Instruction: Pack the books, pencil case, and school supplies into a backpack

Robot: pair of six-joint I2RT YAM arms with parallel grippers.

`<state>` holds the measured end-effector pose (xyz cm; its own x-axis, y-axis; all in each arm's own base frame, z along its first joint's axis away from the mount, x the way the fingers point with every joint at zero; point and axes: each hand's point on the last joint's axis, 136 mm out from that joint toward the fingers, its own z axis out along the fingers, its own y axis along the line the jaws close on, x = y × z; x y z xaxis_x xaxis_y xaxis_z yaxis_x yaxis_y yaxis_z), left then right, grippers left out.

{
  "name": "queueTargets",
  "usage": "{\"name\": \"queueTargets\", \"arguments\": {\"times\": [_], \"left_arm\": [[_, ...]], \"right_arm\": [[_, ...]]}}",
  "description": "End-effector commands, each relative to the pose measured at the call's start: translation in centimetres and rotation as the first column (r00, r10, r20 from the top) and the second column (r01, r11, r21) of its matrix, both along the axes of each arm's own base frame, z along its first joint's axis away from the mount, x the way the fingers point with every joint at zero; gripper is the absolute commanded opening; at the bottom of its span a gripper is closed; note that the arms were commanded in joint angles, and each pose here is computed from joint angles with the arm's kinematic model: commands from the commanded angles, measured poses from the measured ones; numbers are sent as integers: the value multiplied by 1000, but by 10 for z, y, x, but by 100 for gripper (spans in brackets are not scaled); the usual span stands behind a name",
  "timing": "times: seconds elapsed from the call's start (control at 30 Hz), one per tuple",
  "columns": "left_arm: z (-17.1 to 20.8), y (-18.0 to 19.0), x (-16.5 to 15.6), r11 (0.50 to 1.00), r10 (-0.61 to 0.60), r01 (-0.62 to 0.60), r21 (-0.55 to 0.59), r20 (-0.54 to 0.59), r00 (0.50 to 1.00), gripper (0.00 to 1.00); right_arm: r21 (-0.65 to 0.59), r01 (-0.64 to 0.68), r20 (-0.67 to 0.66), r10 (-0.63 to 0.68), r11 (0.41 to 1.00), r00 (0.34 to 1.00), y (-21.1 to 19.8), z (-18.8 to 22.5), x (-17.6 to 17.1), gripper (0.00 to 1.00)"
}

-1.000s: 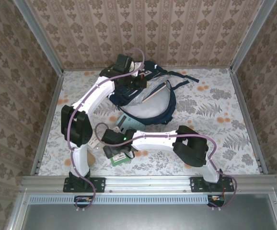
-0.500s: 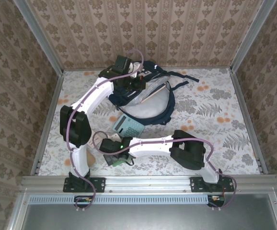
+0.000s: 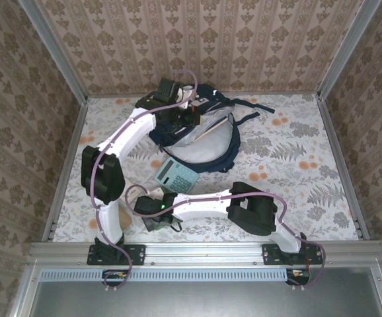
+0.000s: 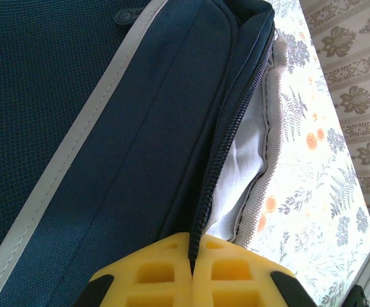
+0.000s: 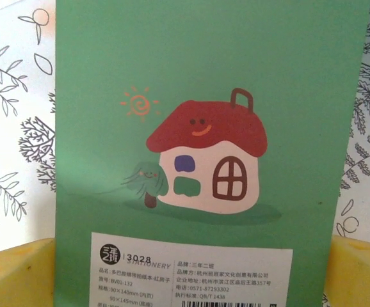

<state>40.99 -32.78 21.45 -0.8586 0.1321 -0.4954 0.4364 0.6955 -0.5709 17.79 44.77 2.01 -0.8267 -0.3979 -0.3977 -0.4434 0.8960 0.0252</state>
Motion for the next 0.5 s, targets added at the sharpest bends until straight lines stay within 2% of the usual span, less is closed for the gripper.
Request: {"name": "queueTargets", "arguments": {"times": [0.0, 0.2, 0.47], "left_arm": [[26, 10, 1, 1000, 8, -6, -27, 62, 998, 0], [27, 10, 0, 1000, 8, -6, -26, 65, 998, 0], [29, 11, 1, 1000, 9, -7, -22, 68, 998, 0]], "right_arm": [[-67, 25, -33, -27, 997, 999, -8, -23, -7, 100], [-93, 37, -38, -41, 995, 998, -16, -32, -9, 99], [-75, 14, 83, -8, 997, 997, -19, 5, 1, 88]]}}
